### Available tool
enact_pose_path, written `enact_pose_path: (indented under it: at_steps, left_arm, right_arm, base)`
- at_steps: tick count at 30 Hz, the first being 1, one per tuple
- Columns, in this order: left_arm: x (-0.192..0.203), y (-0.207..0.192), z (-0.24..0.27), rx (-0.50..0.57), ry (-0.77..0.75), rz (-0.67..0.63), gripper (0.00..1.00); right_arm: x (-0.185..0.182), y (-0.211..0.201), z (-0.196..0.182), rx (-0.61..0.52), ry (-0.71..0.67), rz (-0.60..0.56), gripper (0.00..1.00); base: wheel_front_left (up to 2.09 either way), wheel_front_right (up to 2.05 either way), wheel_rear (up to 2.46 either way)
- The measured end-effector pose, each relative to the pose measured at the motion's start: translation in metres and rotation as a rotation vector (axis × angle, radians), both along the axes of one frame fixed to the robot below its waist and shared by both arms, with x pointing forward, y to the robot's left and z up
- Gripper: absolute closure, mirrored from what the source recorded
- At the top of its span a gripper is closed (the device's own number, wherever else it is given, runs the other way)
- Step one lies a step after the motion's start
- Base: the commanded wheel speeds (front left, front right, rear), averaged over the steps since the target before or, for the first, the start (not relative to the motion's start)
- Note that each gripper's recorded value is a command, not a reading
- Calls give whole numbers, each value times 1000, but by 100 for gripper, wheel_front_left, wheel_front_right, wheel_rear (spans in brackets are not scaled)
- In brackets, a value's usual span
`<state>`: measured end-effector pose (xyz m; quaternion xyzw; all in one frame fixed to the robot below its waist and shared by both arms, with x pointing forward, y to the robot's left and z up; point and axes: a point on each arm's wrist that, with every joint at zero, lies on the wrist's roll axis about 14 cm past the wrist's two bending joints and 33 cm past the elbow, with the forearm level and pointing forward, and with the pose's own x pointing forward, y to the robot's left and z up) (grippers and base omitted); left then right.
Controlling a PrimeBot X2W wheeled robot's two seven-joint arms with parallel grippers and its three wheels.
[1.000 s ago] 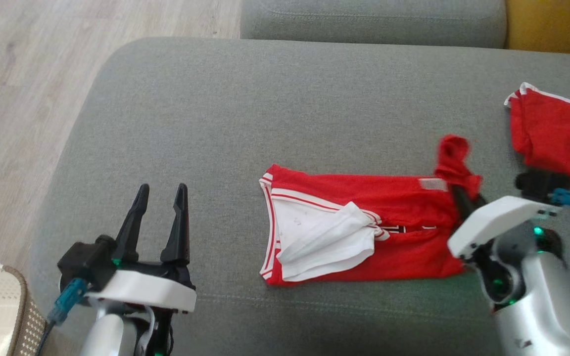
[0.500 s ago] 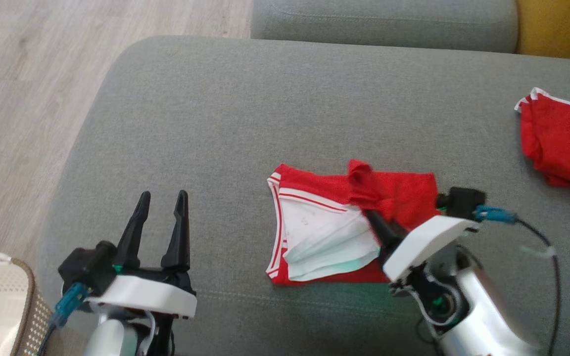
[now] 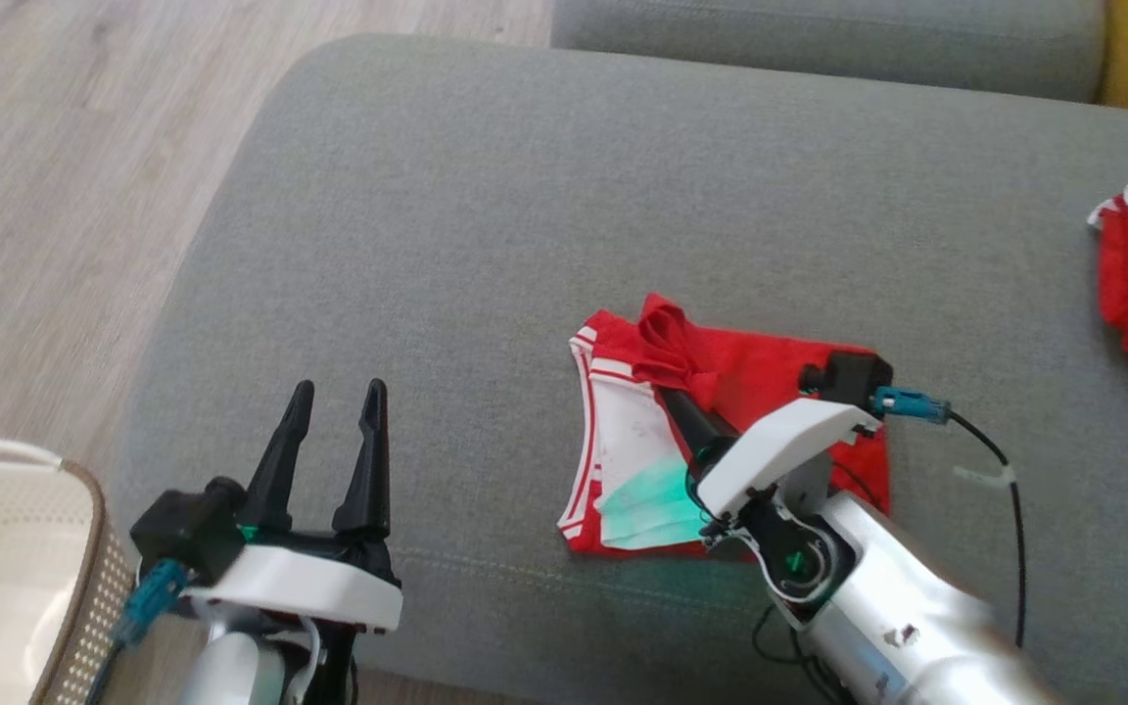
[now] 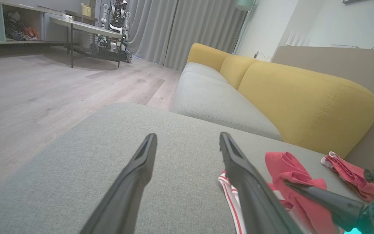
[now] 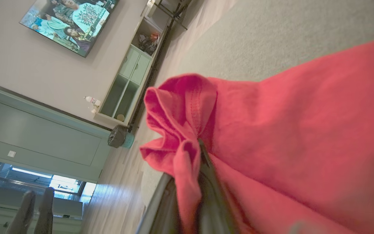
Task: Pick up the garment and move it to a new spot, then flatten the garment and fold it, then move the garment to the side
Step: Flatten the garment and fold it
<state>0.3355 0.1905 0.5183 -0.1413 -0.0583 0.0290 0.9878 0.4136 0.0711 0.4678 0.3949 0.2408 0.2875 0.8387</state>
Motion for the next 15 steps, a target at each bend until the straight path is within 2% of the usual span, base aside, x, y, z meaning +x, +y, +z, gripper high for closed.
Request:
enact_pose_path:
  at_steps: [8,9,10,11,15]
  left_arm:
    - [0,6,-4,-4,16,19,0]
    - [0,6,-5,-4,17,20,0]
    - [1,6,-5,-4,18,22,0]
    - [1,7,-5,-5,20,23,0]
    - [2,7,-7,-6,25,24,0]
  right_arm:
    - [-2,16,-20,-24,57,24,100]
    - [-2,17,-22,-27,64,27,64]
    - [-2,19,-23,-27,69,29,8]
    - [-2,21,-24,-25,75,30,0]
    - [-1,27,-21,7,98,25,0]
  base:
    - [0,0,0]
    - [0,0,0]
    - [0,0,0]
    - [0,0,0]
    - [0,0,0]
